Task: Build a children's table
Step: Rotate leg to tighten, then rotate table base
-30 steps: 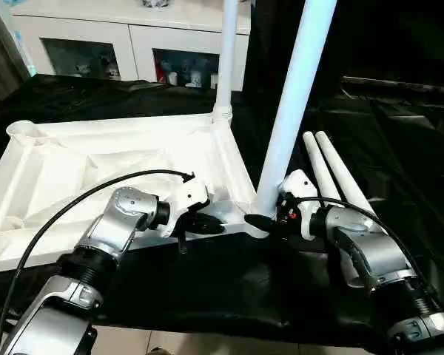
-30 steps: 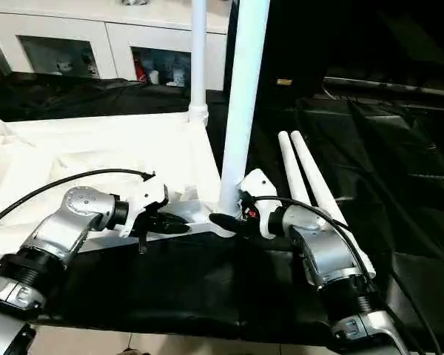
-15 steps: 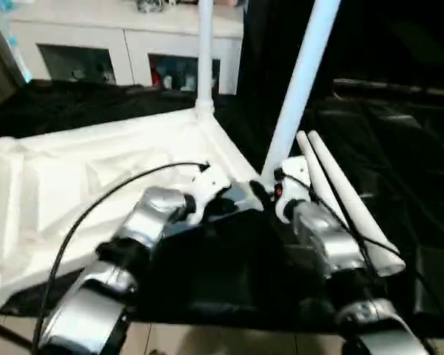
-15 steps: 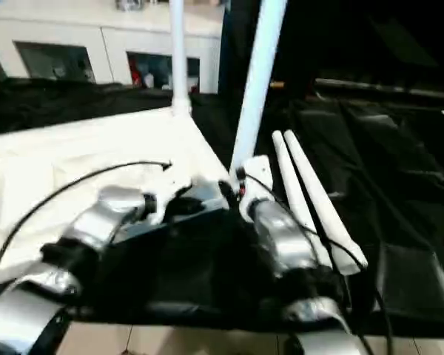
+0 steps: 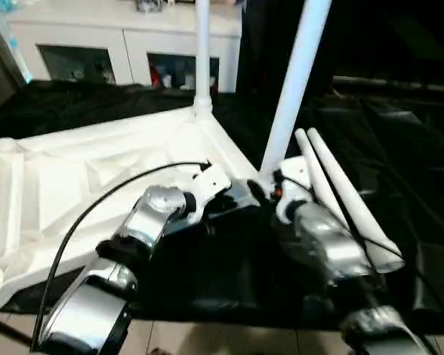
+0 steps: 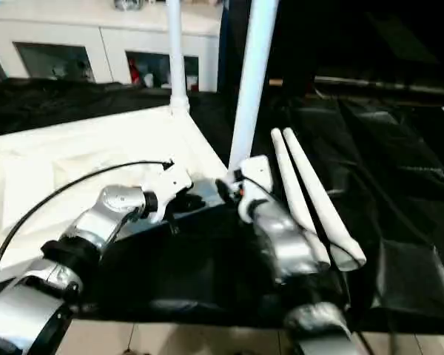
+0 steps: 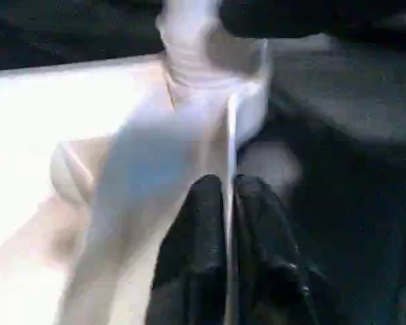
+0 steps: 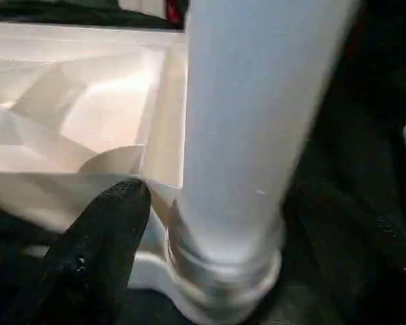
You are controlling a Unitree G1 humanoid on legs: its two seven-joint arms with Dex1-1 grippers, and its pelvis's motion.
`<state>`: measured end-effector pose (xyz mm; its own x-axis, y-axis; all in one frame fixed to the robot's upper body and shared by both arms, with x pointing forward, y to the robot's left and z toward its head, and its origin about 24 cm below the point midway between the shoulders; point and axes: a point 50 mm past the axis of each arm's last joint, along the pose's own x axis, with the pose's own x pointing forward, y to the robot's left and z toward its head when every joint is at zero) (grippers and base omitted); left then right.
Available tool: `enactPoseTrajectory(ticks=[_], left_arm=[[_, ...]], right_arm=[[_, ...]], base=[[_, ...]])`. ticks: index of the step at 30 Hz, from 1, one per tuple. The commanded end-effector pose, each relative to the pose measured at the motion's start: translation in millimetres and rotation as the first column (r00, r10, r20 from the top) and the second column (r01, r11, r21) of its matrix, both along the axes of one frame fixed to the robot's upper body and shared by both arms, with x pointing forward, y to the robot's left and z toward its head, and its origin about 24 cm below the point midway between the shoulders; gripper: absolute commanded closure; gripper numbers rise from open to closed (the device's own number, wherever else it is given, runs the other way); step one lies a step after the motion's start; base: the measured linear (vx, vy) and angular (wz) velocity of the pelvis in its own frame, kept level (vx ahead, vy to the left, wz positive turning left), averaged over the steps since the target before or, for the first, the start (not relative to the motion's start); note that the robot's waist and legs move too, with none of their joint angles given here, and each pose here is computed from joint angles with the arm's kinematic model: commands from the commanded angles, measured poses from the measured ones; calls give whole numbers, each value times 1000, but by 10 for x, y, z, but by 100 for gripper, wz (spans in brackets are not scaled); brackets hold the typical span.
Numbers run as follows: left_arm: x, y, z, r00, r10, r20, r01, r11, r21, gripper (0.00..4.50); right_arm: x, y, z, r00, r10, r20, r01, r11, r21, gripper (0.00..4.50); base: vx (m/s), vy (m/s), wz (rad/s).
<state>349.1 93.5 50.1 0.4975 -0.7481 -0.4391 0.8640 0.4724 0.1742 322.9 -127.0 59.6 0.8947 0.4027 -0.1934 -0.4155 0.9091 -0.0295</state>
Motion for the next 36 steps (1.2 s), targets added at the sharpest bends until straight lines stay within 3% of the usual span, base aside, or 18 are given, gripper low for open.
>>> enactPoseTrajectory(ticks=[1,3,10,13,16,17,19,21,22,23,26,27,28,31,32,36], left_arm=[[115,-28,273,991,42,125,-32,996,-87,381],[159,68,384,978,98,184,-80,991,-105,363],[128,457,533,961,185,207,-170,981,-89,307],[43,724,567,957,201,208,-210,977,22,276],[-105,1231,658,924,313,221,-359,910,209,247],[-132,1302,675,918,329,223,-378,897,229,244],[-257,1558,741,901,367,230,-425,849,314,244],[-299,1648,765,896,379,231,-439,829,345,244],[-351,1803,808,876,417,241,-481,782,396,258],[-351,1803,808,876,417,241,-481,782,396,275],[-391,2125,918,805,516,294,-592,665,455,279],[-391,2125,918,805,516,294,-592,665,455,302],[-430,2240,955,777,551,303,-624,619,476,316],[-469,2318,966,755,581,305,-647,583,491,333],[-499,2370,924,743,600,298,-654,555,514,333],[-536,2430,792,735,621,271,-649,529,547,379]], right_arm=[[-115,-92,121,998,56,36,-55,998,-9,64],[-216,-181,181,993,97,62,-94,995,-44,64],[-365,-153,272,974,222,42,-221,975,-36,64],[-411,-90,208,958,286,-13,-287,956,-60,64],[-386,-37,46,957,268,-108,-278,957,-84,82],[-374,-35,30,960,257,-110,-267,960,-90,93],[-349,-10,-18,962,240,-133,-252,964,-80,93],[-347,10,-27,959,249,-137,-261,962,-79,113],[-336,40,-34,958,249,-143,-261,963,-71,133],[-336,40,-34,958,249,-143,-261,963,-71,137],[-310,98,-48,955,258,-147,-271,960,-75,149],[-310,98,-48,955,258,-147,-271,960,-75,171],[-300,98,-63,954,257,-155,-272,959,-83,179],[-296,89,-70,954,255,-159,-272,958,-93,207],[-300,71,-57,954,256,-158,-273,958,-94,207],[-310,33,-42,954,254,-159,-273,956,-107,250]], base=[[0,0,0],[0,0,0],[16,-3,0],[59,-9,1],[19,-1,1],[0,0,0],[0,0,0],[0,0,0],[0,0,0],[0,0,0],[0,0,0],[0,0,0],[0,0,0],[0,0,0],[0,0,0],[0,0,0]])
